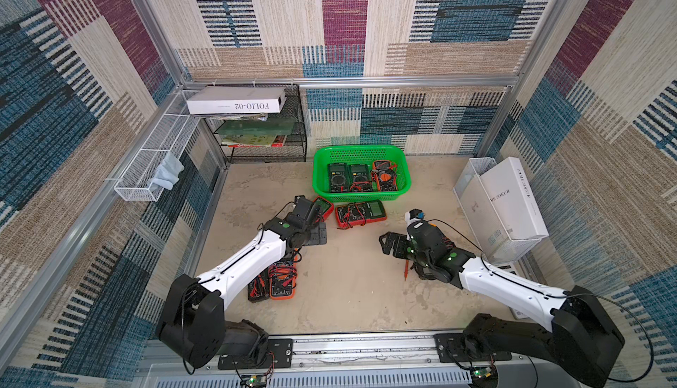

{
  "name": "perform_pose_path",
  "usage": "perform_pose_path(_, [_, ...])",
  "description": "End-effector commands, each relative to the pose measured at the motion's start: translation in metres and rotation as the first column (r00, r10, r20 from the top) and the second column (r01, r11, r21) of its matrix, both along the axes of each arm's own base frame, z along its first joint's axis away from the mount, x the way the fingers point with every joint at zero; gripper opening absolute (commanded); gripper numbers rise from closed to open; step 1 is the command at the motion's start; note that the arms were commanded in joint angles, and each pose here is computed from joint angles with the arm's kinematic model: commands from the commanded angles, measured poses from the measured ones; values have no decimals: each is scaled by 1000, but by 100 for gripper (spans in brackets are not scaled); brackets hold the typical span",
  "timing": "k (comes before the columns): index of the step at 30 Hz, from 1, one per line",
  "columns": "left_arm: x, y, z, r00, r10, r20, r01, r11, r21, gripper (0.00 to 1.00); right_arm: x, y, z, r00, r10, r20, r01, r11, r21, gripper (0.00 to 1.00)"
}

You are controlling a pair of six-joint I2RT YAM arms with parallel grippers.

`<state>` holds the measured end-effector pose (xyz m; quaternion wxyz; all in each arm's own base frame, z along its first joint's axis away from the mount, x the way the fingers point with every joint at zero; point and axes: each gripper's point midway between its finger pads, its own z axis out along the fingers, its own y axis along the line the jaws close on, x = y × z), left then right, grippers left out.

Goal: Put the multimeter into the basket
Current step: Pick up the multimeter from the center of the board.

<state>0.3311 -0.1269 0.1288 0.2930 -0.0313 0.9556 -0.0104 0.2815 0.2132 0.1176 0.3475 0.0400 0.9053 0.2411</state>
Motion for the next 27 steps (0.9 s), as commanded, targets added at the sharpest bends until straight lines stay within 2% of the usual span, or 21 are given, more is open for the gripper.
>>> perform_pose_path(1, [19, 15, 10, 999, 13, 53, -20, 992, 125, 100, 5, 10, 6, 1000, 23, 18, -24, 1000, 8, 100])
perform_pose_path(3, [33, 15, 13, 998, 7, 59, -15, 991, 137, 100, 6, 15, 6, 999, 34, 19, -34, 999, 7, 99])
perform_pose_path(6, [55, 12, 11, 999, -16, 42, 12, 996, 93, 100, 8, 21, 4, 999, 48, 12, -48, 999, 4, 99])
perform_pose_path(12, [80, 23, -10, 997, -17, -71, 21, 998, 51, 100, 8, 25, 2, 998, 60, 14, -60, 998, -4, 100])
perform_pose_path(22, [73, 3, -54, 970, -139, -198, 123, 988, -91, 100, 9, 25, 6, 998, 65, 26, -64, 998, -9, 100])
perform_pose_path(27, [64, -10, -62, 961, -170, -220, 134, 976, -171, 100, 9, 25, 4, 998, 66, 23, -66, 998, -13, 100])
